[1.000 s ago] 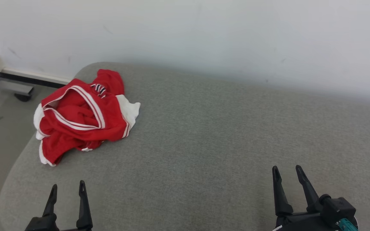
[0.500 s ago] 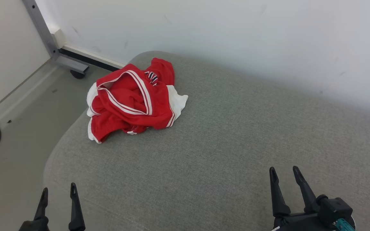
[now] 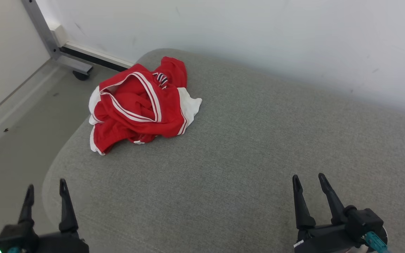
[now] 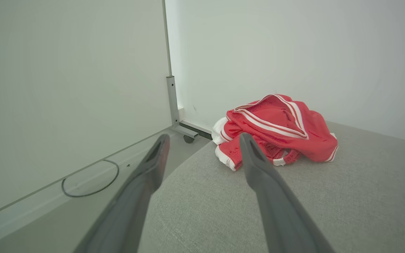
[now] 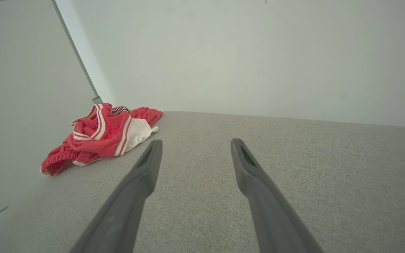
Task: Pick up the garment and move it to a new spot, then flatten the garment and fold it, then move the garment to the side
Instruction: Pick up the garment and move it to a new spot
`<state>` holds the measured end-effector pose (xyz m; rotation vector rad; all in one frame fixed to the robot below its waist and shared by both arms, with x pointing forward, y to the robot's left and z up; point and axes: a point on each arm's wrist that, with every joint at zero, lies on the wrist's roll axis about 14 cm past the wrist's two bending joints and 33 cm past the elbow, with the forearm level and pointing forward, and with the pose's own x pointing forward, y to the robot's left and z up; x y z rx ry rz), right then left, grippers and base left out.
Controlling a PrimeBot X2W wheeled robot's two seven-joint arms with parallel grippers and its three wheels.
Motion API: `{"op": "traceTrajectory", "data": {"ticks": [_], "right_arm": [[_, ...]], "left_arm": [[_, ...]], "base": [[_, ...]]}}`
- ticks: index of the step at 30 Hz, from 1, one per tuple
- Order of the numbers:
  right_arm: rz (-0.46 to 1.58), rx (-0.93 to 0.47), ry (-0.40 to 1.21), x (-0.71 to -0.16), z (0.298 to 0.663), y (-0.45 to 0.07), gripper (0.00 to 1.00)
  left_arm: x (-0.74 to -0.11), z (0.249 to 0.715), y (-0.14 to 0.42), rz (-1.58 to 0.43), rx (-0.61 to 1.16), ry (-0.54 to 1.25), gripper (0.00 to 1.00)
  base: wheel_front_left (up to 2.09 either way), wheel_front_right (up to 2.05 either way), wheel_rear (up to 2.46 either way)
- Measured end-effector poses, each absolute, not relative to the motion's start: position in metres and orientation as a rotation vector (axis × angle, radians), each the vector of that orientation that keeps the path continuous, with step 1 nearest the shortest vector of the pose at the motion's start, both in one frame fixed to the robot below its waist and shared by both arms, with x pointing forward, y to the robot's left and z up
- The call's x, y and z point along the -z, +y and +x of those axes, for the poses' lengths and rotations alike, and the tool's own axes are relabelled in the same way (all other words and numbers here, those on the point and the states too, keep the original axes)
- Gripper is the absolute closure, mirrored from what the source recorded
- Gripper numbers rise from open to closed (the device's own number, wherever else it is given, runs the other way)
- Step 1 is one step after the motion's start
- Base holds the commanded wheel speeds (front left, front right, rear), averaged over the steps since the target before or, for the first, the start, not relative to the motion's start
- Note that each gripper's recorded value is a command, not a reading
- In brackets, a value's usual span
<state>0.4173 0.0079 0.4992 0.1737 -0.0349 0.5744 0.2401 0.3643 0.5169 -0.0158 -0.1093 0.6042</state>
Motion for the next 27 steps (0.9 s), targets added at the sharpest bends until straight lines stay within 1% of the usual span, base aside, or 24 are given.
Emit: {"op": "traceTrajectory", "data": {"ticks": [6, 10, 13, 20, 27], "right_arm": [[0.152, -0.514, -0.067, -0.502, 0.434, -0.011, 0.00], [0.146, -0.464, -0.081, -0.502, 0.447, -0.028, 0.00], [0.146, -0.414, -0.095, -0.502, 0.457, -0.045, 0.00], [0.126, -0.278, -0.070, -0.484, 0.469, -0.096, 0.00], [0.111, -0.176, -0.036, -0.467, 0.469, -0.136, 0.00]], "left_arm": [[-0.570, 0.296, 0.378, 0.066, -0.520, -0.228, 0.00], [-0.605, 0.339, 0.385, 0.065, -0.484, -0.317, 0.00], [-0.619, 0.368, 0.392, 0.078, -0.465, -0.344, 0.00], [-0.620, 0.447, 0.390, 0.078, -0.389, -0.316, 0.00], [-0.573, 0.508, 0.384, 0.047, -0.337, -0.160, 0.00]], "base": [[0.00, 0.00, 0.00], [0.00, 0.00, 0.00], [0.00, 0.00, 0.00], [0.00, 0.00, 0.00], [0.00, 0.00, 0.00]]}}
